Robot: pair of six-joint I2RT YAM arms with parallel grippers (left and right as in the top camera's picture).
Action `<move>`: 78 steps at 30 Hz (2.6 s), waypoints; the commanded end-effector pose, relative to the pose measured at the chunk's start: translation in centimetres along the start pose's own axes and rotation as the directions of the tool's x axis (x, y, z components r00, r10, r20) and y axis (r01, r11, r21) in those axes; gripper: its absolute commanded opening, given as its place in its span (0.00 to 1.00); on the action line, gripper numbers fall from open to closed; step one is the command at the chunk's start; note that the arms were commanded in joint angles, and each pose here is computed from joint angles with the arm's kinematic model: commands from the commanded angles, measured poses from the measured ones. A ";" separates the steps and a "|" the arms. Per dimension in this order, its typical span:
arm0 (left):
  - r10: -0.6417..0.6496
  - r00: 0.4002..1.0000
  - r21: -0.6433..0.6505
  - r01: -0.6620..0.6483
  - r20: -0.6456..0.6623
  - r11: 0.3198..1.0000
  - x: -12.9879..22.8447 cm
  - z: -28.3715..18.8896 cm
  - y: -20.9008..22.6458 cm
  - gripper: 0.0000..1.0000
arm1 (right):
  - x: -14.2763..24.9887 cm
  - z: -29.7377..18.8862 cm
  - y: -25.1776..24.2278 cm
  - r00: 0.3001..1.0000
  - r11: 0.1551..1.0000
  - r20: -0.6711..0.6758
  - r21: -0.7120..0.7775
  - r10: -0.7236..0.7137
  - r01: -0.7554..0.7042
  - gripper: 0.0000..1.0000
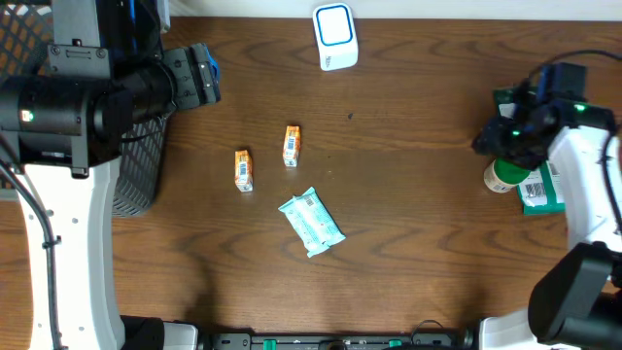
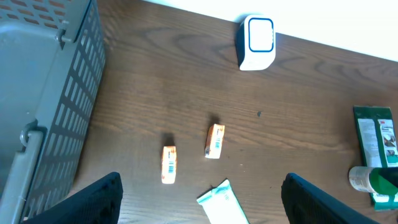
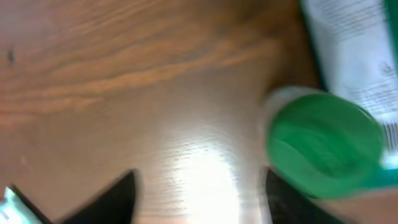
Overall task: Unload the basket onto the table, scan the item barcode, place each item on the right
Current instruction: 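Open the right gripper and release the jar, then move the right gripper left over the mint-green wipes pack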
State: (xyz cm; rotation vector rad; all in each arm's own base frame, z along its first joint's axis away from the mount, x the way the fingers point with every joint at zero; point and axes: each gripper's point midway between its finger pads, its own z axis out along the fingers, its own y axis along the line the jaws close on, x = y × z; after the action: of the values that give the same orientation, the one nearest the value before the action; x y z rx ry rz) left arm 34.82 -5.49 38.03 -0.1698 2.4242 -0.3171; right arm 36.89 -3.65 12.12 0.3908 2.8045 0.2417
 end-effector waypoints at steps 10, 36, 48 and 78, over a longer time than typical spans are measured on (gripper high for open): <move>-0.006 1.000 -0.012 0.006 0.006 1.000 -0.2 -0.1 0.3 0.82 | 1.6 6.1 -2.6 0.998 0.980 0.004 0.191 -0.067 0.065 0.28; -0.006 1.000 -0.012 0.006 0.006 1.000 -0.2 -0.1 0.3 0.82 | 1.9 6.5 -4.7 1.000 0.989 0.012 0.146 0.018 -0.019 0.33; -0.006 1.000 -0.012 0.006 0.006 1.000 -0.2 -0.1 0.3 0.82 | 2.4 6.1 9.7 0.987 0.906 0.045 -0.390 -0.157 0.162 0.50; -0.006 1.000 -0.012 0.006 0.006 1.000 -0.2 -0.1 0.3 0.82 | 19.7 7.1 24.4 0.762 0.744 -0.089 -0.311 -0.642 0.591 0.99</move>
State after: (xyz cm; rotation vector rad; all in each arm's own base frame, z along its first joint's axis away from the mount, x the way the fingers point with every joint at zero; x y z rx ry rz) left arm 34.82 -5.49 38.02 -0.1698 2.4246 -0.3170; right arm 27.33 26.52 5.71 -0.6588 2.8125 0.5596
